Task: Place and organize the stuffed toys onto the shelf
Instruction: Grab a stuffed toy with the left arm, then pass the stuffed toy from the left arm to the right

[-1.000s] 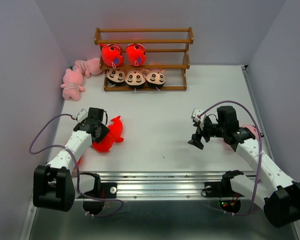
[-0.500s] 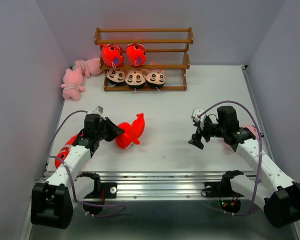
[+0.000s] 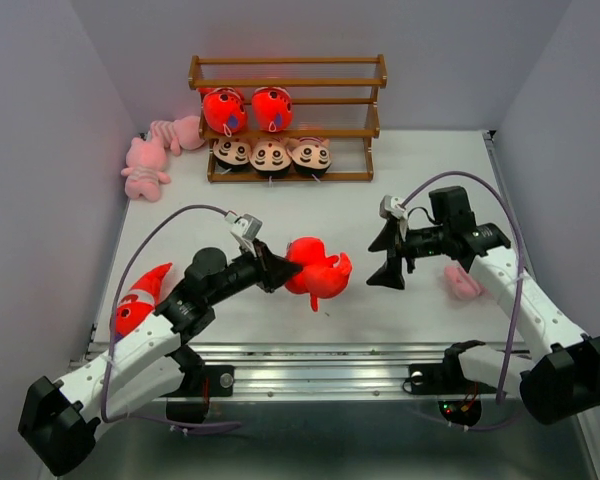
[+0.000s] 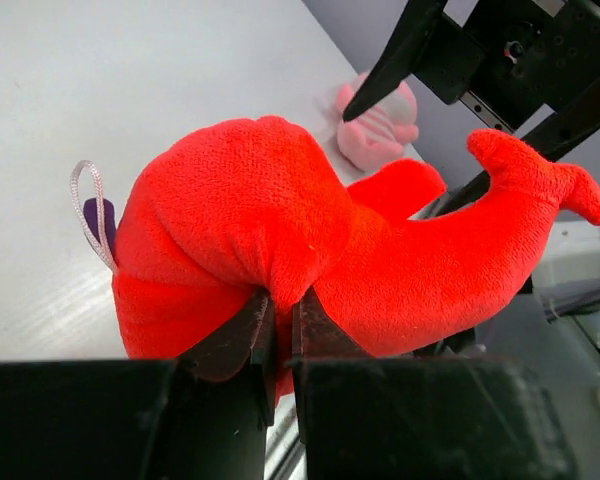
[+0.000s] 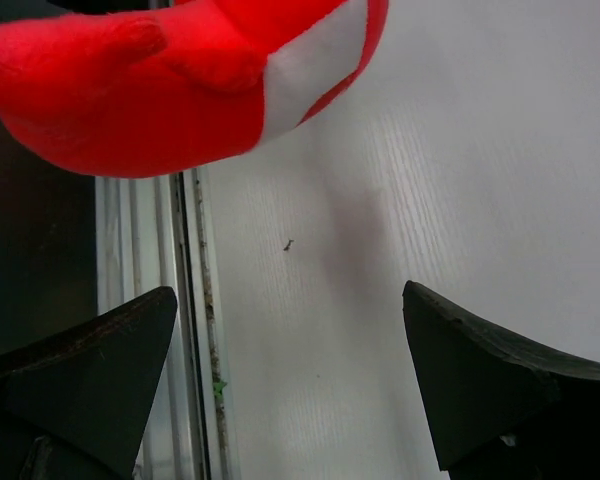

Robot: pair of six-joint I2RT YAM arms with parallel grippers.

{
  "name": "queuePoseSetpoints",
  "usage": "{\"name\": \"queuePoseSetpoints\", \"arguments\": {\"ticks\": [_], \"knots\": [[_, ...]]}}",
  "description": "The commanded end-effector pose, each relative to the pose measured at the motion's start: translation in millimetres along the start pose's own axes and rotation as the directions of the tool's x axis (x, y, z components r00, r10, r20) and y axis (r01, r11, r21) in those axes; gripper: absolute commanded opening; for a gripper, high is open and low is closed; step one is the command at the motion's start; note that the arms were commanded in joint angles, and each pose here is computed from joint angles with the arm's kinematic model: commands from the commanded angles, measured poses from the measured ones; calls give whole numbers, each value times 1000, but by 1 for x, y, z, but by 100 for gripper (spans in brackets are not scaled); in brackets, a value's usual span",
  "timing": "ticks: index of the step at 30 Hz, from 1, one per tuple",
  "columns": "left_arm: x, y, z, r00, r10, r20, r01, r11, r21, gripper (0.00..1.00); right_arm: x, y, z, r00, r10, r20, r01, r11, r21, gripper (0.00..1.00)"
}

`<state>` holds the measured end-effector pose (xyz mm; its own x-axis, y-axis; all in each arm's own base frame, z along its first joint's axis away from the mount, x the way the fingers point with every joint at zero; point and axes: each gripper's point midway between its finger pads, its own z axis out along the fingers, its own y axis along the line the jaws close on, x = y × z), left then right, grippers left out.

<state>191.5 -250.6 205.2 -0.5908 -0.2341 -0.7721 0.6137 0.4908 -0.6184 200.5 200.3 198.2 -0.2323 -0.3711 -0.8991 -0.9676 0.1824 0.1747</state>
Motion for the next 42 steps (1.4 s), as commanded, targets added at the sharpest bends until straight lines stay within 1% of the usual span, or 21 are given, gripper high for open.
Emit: {"name": "queuePoseSetpoints", "arguments": {"ticks": [1, 2, 3, 6, 8, 10, 11, 12, 14, 17, 19, 24, 31, 33, 34, 35, 37, 38, 40, 41, 42], "knots": [[-72, -1, -6, 923, 215, 319, -171, 972, -158, 0, -39, 31, -12, 990, 134, 42, -127, 983, -136, 100], [-72, -4, -6, 918, 215, 332, -170, 972, -160, 0, -44, 34, -13, 986, 161, 48, -152, 977, -152, 100], [-81, 2, -7, 901, 220, 373, -149, 966, -210, 0, -49, 38, -15, 983, 175, 56, -164, 972, -166, 100], [-85, 1, 5, 906, 194, 377, -113, 968, -225, 0, -58, 50, -16, 972, 223, 70, -203, 953, -226, 100], [-84, -3, 15, 914, 173, 367, -97, 972, -216, 0, -60, 54, -14, 972, 225, 62, -205, 951, -232, 100], [-84, -11, 26, 918, 156, 365, -82, 974, -210, 0, -61, 55, -5, 978, 207, 40, -195, 959, -204, 100], [-78, -15, 33, 925, 144, 350, -76, 977, -200, 0, -60, 50, -2, 976, 216, 25, -210, 965, -159, 100], [-84, -20, 35, 919, 136, 371, -67, 979, -193, 0, -65, 47, 3, 982, 186, 39, -179, 974, -142, 100], [-84, -25, 41, 920, 117, 375, -52, 982, -182, 0, -64, 34, 5, 979, 200, 40, -196, 978, -73, 100], [-87, -36, 44, 916, 100, 388, -40, 986, -160, 0, -62, 18, 10, 981, 190, 37, -189, 982, -23, 100], [-87, -43, 44, 916, 74, 394, -22, 991, -135, 0, -63, 10, 15, 984, 170, 48, -171, 985, 3, 100], [-80, -49, 42, 920, 43, 389, 0, 994, -109, 0, -68, -11, 20, 979, 177, 99, -185, 979, 85, 100], [-70, -47, 40, 924, 16, 381, 25, 994, -103, 0, -91, -26, 21, 971, 166, 170, -188, 974, 123, 99], [-68, -47, 41, 927, 10, 376, 29, 995, -100, 0, -99, -23, 22, 969, 160, 188, -180, 979, 96, 88], [-67, -47, 41, 927, 9, 376, 31, 995, -100, 0, -96, -23, 25, 969, 176, 176, -191, 979, 72, 79], [-67, -48, 41, 926, -1, 377, 39, 995, -92, 0, -95, -21, 29, 969, 187, 164, -195, 980, 32, 58], [-65, -48, 40, 926, -8, 377, 44, 995, -87, 0, -91, -19, 31, 970, 198, 143, -202, 979, 14, 37], [-66, -51, 38, 924, -15, 381, 47, 996, -76, 0, -89, -19, 32, 972, 191, 139, -194, 981, 13, 21], [-63, -50, 35, 925, -27, 380, 55, 996, -64, 1, -86, -18, 30, 979, 156, 128, -160, 987, 19, 12], [-66, -53, 30, 919, -36, 392, 59, 997, -49, 12, -85, -16, 28, 983, 137, 121, -140, 990, 17, 5], [-67, -55, 27, 917, -46, 395, 65, 997, -35, 25, -88, -16, 25, 991, 61, 115, -64, 998, 21, 1]]}}
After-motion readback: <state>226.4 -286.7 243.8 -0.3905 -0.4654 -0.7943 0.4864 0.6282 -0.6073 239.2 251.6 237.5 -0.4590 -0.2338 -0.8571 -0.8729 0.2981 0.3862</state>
